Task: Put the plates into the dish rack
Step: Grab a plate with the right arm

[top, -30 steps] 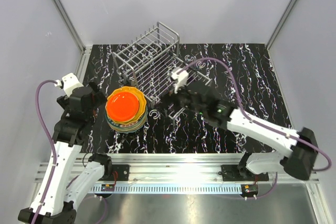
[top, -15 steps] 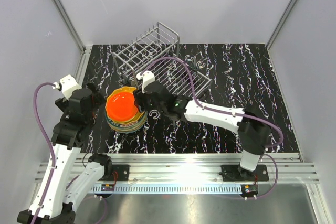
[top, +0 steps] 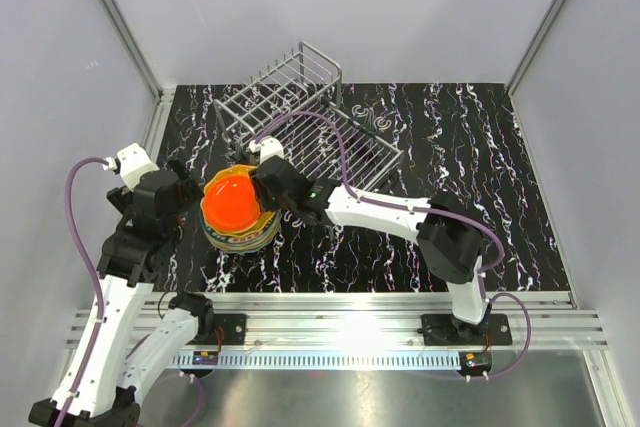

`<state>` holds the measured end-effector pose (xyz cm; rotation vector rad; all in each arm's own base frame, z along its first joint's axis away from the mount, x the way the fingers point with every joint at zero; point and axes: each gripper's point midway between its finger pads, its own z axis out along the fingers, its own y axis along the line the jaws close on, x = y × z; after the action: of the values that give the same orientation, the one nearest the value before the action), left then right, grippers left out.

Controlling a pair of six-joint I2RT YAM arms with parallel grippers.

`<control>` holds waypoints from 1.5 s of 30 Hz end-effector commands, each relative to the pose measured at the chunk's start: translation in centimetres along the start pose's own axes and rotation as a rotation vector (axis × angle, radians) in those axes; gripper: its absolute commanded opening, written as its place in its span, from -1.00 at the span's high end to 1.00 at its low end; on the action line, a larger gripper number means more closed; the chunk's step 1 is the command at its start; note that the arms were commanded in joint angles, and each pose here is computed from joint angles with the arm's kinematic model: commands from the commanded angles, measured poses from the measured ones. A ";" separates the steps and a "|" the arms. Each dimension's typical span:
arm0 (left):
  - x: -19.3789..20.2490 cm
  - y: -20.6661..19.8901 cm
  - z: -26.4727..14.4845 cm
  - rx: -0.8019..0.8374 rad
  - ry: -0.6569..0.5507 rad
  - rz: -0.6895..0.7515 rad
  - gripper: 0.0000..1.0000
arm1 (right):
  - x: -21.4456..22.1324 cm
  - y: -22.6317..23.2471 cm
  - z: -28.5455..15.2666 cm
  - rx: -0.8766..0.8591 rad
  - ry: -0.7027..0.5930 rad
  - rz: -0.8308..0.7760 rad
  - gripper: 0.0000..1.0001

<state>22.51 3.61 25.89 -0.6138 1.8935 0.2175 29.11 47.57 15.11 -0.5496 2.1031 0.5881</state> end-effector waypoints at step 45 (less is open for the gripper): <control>-2.4 0.0 -1.0 0.001 -0.083 -0.055 -0.98 | -1.6 -0.9 0.7 0.180 -0.024 0.038 1.00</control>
<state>22.31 3.51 26.24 -0.6031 1.8775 0.2208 30.49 47.55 13.03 -0.4607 2.1672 0.4208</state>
